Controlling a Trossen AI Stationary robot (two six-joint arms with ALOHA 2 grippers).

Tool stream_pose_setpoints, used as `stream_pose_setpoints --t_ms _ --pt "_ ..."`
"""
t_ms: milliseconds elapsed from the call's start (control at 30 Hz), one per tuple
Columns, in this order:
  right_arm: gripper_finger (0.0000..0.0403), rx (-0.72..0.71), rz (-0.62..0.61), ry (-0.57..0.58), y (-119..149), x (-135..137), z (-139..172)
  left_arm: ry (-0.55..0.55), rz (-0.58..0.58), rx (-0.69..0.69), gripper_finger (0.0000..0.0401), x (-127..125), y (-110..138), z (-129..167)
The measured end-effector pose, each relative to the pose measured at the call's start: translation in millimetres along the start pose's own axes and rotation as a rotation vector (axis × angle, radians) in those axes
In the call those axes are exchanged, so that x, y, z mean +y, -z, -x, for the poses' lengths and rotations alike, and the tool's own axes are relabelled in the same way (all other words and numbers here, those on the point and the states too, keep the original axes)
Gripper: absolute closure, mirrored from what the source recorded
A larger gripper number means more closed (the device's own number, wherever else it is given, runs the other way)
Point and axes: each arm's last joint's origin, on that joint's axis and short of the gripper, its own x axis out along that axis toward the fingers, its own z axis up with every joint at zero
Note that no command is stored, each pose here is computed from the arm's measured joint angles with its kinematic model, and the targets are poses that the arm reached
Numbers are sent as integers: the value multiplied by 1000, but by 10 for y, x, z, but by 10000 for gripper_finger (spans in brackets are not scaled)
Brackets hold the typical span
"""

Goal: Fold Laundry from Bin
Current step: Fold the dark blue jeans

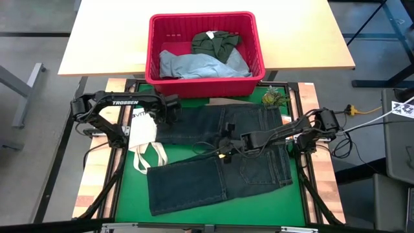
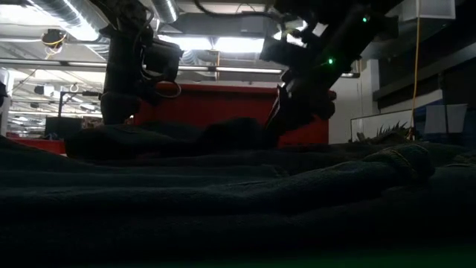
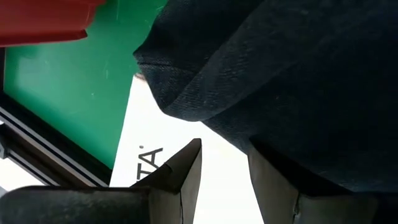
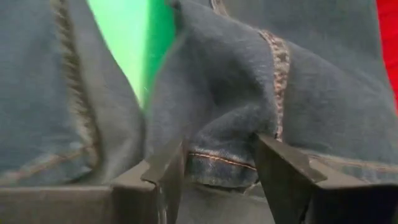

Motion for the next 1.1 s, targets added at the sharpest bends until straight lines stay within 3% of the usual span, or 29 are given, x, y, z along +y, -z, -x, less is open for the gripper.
stream_pose_setpoints --t_ms 133,367,533,633,867,1100 --pt "249 17 8 22 20 5 -23 2 1 -1 276 0 -1 1" --pt "388 67 43 11 72 7 -22 2 1 -1 276 0 -2 1" --pt "368 161 93 -70 106 0 45 2 1 -1 276 0 -2 1" --pt "375 230 122 -102 118 -14 86 2 1 -2 276 0 -2 1" --pt "384 227 119 -122 118 -8 84 2 -12 -2 276 2 -3 0" --pt "305 229 118 -129 119 -6 85 10 -38 -56 276 26 -64 -6"
